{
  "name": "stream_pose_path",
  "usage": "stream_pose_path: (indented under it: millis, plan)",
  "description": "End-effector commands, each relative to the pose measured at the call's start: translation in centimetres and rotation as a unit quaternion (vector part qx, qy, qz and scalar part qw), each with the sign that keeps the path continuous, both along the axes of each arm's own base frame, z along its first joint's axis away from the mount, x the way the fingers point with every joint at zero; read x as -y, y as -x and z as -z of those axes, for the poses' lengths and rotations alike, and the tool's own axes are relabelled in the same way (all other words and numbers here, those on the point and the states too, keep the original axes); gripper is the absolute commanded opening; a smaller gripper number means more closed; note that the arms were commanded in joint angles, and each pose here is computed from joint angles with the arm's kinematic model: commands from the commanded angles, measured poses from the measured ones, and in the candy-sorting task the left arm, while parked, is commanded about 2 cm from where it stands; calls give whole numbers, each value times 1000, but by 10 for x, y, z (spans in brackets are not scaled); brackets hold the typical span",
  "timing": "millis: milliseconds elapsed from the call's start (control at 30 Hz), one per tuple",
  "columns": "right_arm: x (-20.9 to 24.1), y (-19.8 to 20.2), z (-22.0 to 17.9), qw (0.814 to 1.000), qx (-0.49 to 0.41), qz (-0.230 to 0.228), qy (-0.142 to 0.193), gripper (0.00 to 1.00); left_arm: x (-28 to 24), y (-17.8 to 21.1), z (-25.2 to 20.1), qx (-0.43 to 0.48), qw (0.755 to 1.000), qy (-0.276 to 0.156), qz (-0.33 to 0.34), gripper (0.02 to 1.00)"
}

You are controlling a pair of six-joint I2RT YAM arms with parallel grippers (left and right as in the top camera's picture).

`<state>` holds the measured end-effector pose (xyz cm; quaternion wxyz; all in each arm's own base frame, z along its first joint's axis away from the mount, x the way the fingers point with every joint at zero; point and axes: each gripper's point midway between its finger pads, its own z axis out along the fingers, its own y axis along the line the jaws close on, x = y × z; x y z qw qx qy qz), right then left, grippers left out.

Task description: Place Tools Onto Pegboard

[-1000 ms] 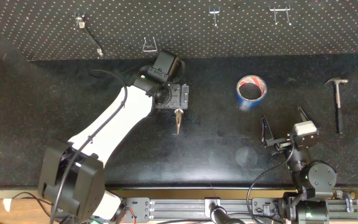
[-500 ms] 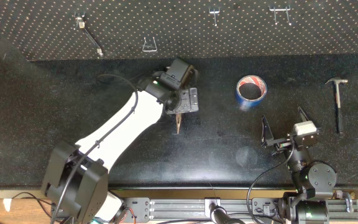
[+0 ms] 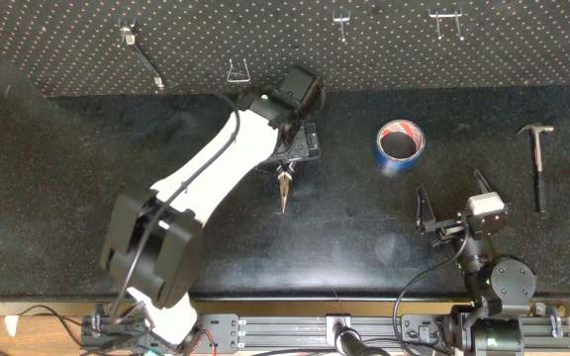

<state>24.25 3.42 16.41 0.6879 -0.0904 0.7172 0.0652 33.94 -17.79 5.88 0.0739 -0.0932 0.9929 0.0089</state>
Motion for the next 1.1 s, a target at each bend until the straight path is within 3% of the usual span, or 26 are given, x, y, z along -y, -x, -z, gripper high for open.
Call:
stream_pose_path:
  millis: [33,367,833,900,933,1000,1100]
  plan:
    - [-3,1,1,1000,-1,-8,-6,976,2,-1,18,-22,1000,-9,-7,998]
    - [-3,1,0,1000,-1,-8,-6,976,11,-13,32,-13,999,1,53,996]
    - [-3,1,1,1000,-1,-8,-6,976,16,-12,42,-24,998,14,54,998]
    - [-3,1,1,1000,-1,-8,-6,976,16,-12,42,-25,998,14,54,825]
    - [-3,1,1,1000,-1,-8,-6,976,16,-12,42,-25,998,14,54,560]
    - [-3,1,1,1000,-1,-8,-6,976,16,-12,42,-25,998,14,54,408]
    - [-3,1,1,1000,-1,-8,-6,976,16,-12,42,-25,998,14,54,325]
